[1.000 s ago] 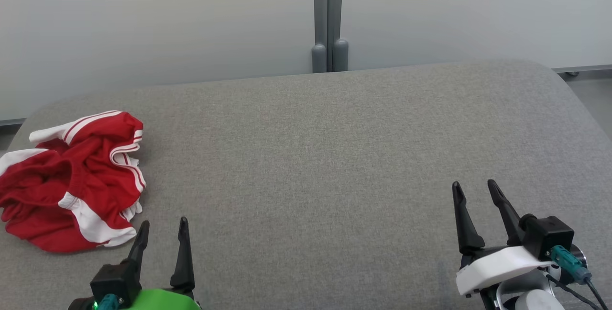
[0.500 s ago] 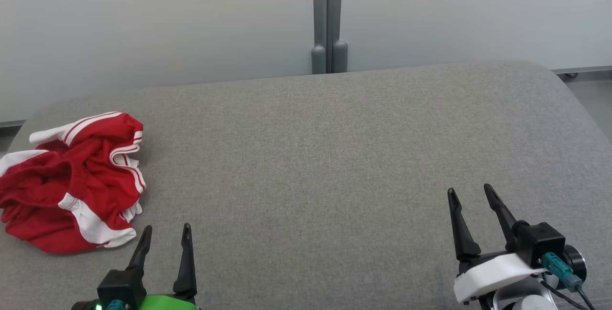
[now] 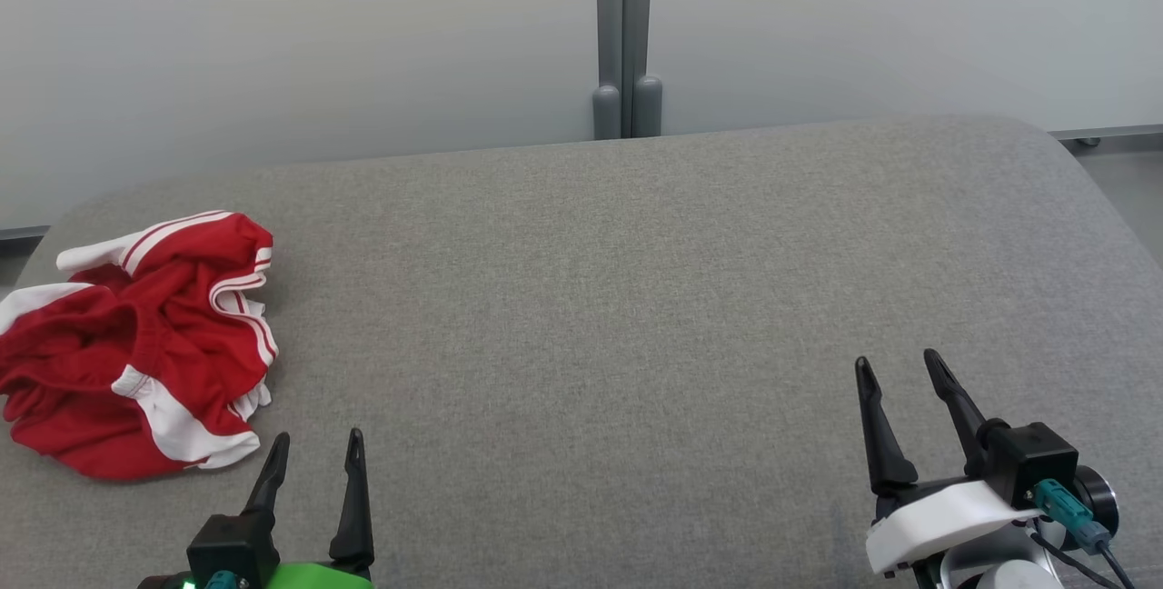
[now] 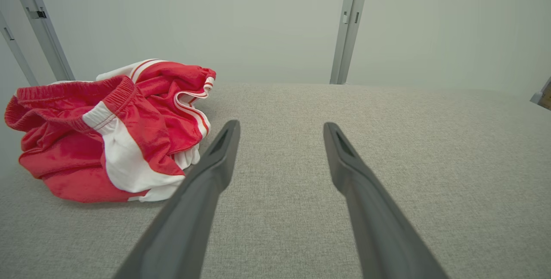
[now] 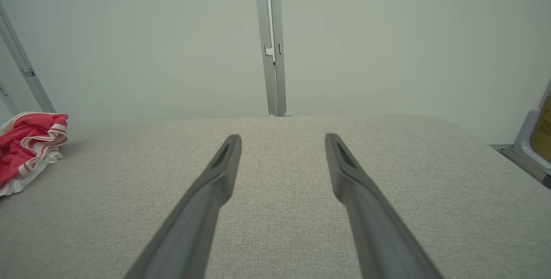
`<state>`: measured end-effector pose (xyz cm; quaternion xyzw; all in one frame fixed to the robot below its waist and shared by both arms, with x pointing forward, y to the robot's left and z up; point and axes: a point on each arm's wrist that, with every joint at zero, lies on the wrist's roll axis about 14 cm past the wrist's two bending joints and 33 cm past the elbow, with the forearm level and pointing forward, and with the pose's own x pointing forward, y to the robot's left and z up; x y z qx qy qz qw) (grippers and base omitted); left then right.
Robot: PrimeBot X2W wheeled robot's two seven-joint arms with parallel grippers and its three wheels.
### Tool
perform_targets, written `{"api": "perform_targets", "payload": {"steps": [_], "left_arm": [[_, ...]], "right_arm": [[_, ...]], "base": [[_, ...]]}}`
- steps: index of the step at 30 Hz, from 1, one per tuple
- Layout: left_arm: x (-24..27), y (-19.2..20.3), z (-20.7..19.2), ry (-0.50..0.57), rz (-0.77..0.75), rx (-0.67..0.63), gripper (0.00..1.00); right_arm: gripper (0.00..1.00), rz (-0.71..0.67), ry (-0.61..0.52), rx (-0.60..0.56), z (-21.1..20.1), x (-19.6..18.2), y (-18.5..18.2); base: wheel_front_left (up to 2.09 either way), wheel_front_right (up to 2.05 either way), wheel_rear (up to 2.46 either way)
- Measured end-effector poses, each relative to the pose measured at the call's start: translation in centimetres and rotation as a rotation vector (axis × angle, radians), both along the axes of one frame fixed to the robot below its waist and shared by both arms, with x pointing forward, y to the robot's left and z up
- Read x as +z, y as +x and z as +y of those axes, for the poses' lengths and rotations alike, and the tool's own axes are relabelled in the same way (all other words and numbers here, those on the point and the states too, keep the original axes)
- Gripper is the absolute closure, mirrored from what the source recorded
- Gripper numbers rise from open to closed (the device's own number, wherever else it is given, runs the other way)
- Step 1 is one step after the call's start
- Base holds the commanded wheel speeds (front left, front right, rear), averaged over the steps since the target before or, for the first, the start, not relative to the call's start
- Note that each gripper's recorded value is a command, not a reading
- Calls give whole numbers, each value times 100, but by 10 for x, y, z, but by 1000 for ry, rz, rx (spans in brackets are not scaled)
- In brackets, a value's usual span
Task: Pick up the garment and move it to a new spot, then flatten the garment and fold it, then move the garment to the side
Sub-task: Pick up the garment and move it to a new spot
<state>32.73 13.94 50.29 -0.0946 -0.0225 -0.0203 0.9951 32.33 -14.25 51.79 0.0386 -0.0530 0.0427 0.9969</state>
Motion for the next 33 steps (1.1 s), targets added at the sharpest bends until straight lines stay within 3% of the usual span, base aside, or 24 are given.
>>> {"api": "perform_targets", "payload": {"steps": [9,18,33], "left_arm": [[-1,-2,3,10,1,10,0],[2,-6,21,11,-9,72,0],[8,-42,87,3,-34,303,0]], "right_arm": [[0,1,0,-3,-1,0,4],[0,0,-1,65,19,1,14],[0,-7,9,357,106,6,26]], "base": [[0,0,0],[0,0,0],[0,0,0]]}}
